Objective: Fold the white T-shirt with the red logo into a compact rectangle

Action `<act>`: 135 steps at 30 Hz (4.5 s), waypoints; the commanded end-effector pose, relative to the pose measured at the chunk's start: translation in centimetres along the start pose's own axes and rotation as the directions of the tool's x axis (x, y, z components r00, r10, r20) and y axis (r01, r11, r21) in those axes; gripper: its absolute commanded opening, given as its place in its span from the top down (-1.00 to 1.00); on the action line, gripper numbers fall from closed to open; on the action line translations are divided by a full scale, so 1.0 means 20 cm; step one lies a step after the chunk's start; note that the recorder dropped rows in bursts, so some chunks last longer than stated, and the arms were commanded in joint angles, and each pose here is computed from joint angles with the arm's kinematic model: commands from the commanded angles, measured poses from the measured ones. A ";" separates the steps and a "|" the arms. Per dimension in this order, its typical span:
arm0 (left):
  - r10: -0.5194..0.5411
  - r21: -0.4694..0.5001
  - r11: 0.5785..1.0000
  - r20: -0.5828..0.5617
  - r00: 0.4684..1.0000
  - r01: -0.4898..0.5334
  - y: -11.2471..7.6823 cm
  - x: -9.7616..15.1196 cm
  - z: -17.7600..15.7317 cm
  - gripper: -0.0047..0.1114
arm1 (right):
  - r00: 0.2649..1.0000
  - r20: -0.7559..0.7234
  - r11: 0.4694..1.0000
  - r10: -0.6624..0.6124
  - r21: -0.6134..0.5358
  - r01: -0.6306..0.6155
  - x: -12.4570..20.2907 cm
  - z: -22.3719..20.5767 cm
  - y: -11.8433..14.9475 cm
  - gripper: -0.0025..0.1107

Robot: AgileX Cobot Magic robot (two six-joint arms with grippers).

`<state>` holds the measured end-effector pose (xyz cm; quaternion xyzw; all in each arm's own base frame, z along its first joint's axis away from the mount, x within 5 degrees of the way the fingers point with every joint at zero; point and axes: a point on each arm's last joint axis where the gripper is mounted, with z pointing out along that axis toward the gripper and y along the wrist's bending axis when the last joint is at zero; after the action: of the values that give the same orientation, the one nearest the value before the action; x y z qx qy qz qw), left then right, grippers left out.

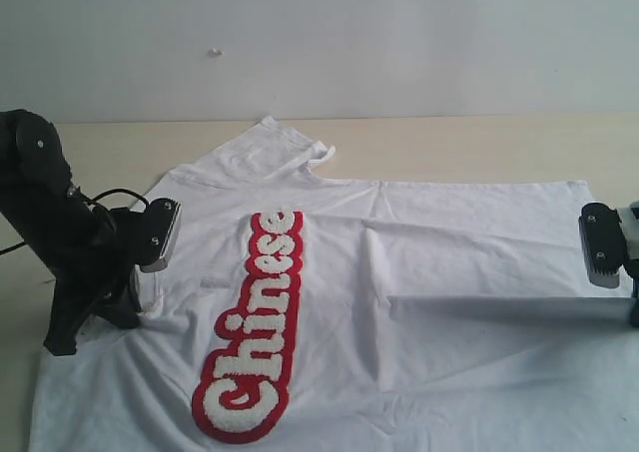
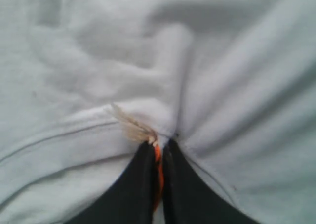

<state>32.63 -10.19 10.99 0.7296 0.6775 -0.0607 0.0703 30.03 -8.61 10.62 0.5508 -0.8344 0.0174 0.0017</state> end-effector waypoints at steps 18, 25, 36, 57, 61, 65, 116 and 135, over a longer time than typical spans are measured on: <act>-0.075 -0.363 0.926 0.088 0.993 0.102 -0.02 -0.07 -0.60 0.91 | 0.994 0.098 0.954 0.046 0.291 -0.073 0.00 -0.51 0.06 0.96; -0.056 -0.422 0.903 0.064 0.996 0.078 -0.06 -0.07 -0.71 0.91 | 0.994 0.095 0.961 0.047 0.268 -0.071 0.01 -0.54 0.09 0.96; -0.069 -0.590 0.803 0.055 0.996 0.088 -0.16 -0.06 -0.97 0.91 | 0.979 0.177 0.898 0.101 0.407 -0.166 0.01 -0.83 0.16 0.96; -0.117 -0.757 0.601 0.233 0.965 0.256 -0.56 -0.07 -1.42 0.91 | 0.926 0.371 0.779 0.065 0.562 -0.279 0.01 -1.35 0.47 0.96; -0.072 -0.761 0.587 0.290 0.954 0.275 -0.65 -0.10 -1.48 0.91 | 0.910 0.411 0.763 0.064 0.567 -0.309 -0.01 -1.40 0.54 0.96; -0.055 -0.765 0.579 0.308 0.950 0.281 -0.76 -0.11 -1.53 0.91 | 0.889 0.453 0.756 0.069 0.557 -0.343 -0.01 -1.44 0.61 0.96; -0.386 -0.597 0.677 0.211 0.898 0.431 -0.64 -0.03 -0.78 0.92 | 0.873 0.256 0.809 0.415 0.335 -0.483 -0.31 -0.73 0.55 0.96; -0.519 -0.545 0.506 0.428 0.740 0.669 -0.02 0.27 -0.24 0.60 | 0.798 0.256 0.673 0.546 0.433 -0.599 -0.43 -0.19 -0.01 0.36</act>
<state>31.27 -4.29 14.66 0.3861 0.8471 0.0923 0.3533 32.71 -0.29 14.19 0.2425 -0.9331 0.1945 -0.1809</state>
